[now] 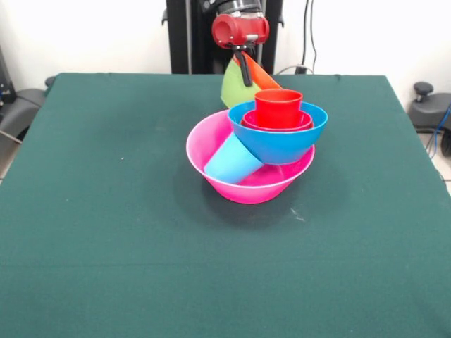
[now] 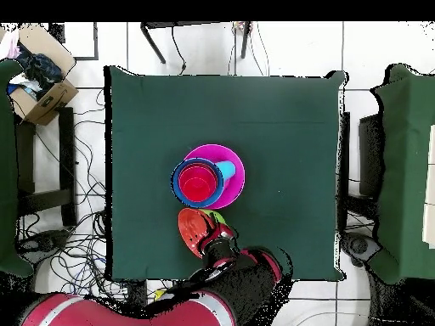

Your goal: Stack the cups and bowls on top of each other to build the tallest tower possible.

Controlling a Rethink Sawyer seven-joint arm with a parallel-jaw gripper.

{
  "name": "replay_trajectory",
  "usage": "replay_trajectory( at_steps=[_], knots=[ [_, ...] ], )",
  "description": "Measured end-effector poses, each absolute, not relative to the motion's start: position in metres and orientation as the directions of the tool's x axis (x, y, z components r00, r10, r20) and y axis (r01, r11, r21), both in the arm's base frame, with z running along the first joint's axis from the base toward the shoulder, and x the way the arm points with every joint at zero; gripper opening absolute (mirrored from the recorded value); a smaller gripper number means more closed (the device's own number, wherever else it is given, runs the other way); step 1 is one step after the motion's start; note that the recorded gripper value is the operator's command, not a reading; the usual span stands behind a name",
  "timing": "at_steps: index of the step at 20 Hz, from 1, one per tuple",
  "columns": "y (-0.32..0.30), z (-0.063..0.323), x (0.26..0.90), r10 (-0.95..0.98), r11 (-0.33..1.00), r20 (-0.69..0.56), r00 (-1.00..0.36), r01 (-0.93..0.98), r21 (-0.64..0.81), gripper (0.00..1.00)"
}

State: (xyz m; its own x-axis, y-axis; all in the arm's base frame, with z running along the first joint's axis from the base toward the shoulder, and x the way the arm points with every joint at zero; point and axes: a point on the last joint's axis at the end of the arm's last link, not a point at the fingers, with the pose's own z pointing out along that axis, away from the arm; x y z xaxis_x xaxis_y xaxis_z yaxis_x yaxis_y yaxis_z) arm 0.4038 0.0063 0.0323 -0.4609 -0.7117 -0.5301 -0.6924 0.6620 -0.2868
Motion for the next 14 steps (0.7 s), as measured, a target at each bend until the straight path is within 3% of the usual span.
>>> replay_trajectory(
  at_steps=[14],
  knots=[
    [0.013, 0.047, 0.392, -0.791, 0.574, -0.468, -0.394, -0.743, -0.343, 0.00]
  ],
)
